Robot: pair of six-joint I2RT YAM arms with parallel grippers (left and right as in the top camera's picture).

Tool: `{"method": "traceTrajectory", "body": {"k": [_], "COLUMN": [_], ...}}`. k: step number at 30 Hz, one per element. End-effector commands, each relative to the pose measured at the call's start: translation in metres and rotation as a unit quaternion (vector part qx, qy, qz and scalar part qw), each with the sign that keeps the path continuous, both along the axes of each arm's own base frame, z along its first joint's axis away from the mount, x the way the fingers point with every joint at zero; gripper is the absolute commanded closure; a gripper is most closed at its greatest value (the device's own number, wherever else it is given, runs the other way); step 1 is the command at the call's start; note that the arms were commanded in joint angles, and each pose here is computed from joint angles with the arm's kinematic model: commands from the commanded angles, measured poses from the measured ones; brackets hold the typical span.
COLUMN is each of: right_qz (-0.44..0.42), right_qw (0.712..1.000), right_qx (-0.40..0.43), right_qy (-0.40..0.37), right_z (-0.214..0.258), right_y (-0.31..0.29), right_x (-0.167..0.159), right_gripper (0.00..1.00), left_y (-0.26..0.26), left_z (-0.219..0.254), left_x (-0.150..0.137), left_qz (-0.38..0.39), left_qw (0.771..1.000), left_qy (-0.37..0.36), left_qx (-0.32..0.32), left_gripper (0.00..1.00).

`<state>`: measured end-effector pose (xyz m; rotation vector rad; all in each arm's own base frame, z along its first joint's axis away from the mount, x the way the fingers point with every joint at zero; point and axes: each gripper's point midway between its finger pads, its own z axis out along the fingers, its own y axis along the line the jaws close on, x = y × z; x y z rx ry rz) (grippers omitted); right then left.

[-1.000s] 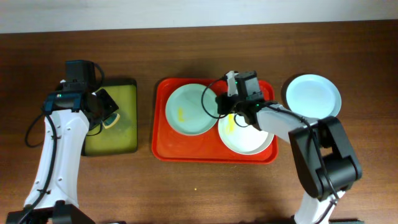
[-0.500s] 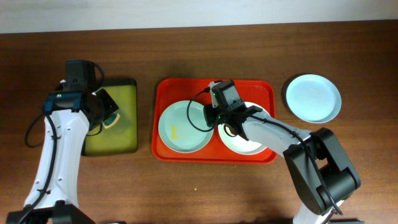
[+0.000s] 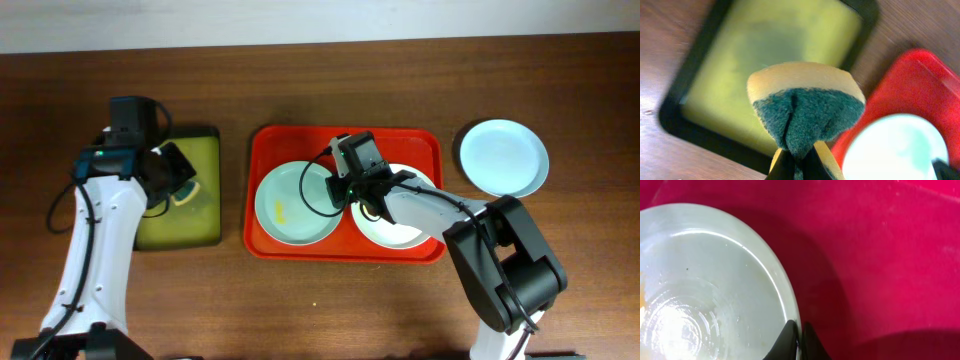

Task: Clean dirty plates on tray and stack at the side
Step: 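Scrub the pale green plate with the sponge in the left gripper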

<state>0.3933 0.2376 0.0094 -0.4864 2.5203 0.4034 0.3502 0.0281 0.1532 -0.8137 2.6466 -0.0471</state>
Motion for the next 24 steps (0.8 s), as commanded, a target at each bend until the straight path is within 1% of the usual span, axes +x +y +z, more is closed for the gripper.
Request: {"method": "traceTrajectory", "body": {"k": [1,4,8,10,15,19,20,22,24], "right_qz": [-0.05,-0.081,-0.09,-0.101,-0.106,-0.106,-0.106,-0.106,-0.106], "right_qw": [0.998,0.995,0.994,0.993,0.992,0.992,0.992,0.992,0.992], "right_qx": [0.009,0.025,0.028,0.034,0.032,0.032,0.032,0.031,0.031], "right_qy": [0.034,0.045,0.052,0.056,0.054,0.054,0.054,0.055,0.055], "right_z": [-0.012,-0.011,-0.012,-0.012,-0.011,-0.011,-0.012,-0.012,-0.012], "right_y": [-0.005,-0.007,-0.008,-0.008,-0.011,-0.011,-0.011,-0.011,-0.011], "right_x": [-0.005,-0.003,-0.004,-0.004,-0.001,-0.001,-0.002,-0.002,-0.002], "right_gripper": [0.96,0.96,0.96,0.96,0.96,0.96,0.96,0.96,0.96], "left_y": [-0.061,-0.103,-0.143,-0.161,-0.196,-0.208,-0.203,-0.17,-0.131], "left_z": [-0.005,-0.017,-0.062,-0.084,-0.122,-0.152,-0.159,-0.17,-0.165], "left_x": [-0.001,-0.004,-0.003,-0.003,0.002,0.001,0.002,0.009,0.013], "left_qz": [-0.126,-0.183,-0.198,-0.216,-0.249,-0.26,-0.256,-0.233,-0.208], "left_qw": [0.991,0.982,0.976,0.969,0.955,0.951,0.952,0.963,0.961], "left_qy": [0.006,0.023,0.075,0.096,0.112,0.129,0.133,0.138,0.142], "left_qx": [-0.039,-0.039,-0.05,-0.068,-0.115,-0.109,-0.096,-0.001,0.111], "left_gripper": [1.0,1.0,1.0,1.0,1.0,1.0,1.0,1.0,1.0]}}
